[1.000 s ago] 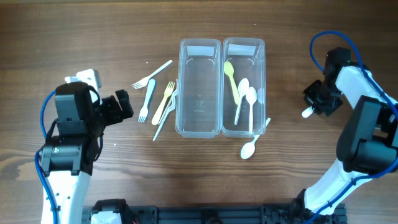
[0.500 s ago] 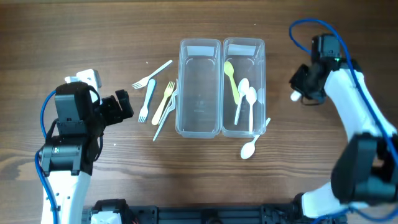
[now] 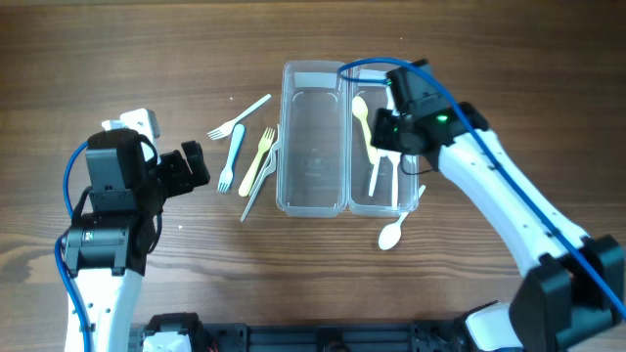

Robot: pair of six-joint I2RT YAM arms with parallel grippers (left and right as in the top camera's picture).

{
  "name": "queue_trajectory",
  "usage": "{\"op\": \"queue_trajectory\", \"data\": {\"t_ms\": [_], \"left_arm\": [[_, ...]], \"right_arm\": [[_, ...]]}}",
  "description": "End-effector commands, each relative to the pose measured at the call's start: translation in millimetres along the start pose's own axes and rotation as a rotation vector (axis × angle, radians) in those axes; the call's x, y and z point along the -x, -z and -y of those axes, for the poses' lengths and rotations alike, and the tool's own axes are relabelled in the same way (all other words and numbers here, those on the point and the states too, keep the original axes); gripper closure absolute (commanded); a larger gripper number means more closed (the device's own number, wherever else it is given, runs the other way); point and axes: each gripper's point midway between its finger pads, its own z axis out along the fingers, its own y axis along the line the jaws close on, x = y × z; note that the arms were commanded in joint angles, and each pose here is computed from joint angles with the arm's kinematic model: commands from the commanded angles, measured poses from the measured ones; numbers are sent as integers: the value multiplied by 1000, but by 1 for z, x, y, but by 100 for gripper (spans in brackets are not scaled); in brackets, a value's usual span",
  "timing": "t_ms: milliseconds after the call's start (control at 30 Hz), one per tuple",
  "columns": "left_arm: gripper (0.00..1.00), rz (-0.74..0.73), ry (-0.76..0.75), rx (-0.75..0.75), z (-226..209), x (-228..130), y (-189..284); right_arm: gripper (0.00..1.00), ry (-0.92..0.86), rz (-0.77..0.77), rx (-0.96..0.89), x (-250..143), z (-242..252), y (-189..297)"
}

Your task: Pack container

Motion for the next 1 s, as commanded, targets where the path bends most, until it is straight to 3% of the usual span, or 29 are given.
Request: {"op": "queue_trajectory", "data": {"t_ms": [0,200,400,600,967], "left_arm": [[0,24,-10,7,-1,9,5],[0,-13,-9,-59,10,1,5],[0,-38,-8,-126,21,-4,6],[0,-46,-8,-124,21,-6,6],[0,-46,-8,-123,21,-6,6]], "right_arm": [[56,23,-12,-44,-3,5,-11],[39,-67,147,12,28,17,52],[29,-356,204,-91,29,105,108],[30,-528,-14,-232,-25,162,75],[40,-563,-297,-164,-120,153,8]]}}
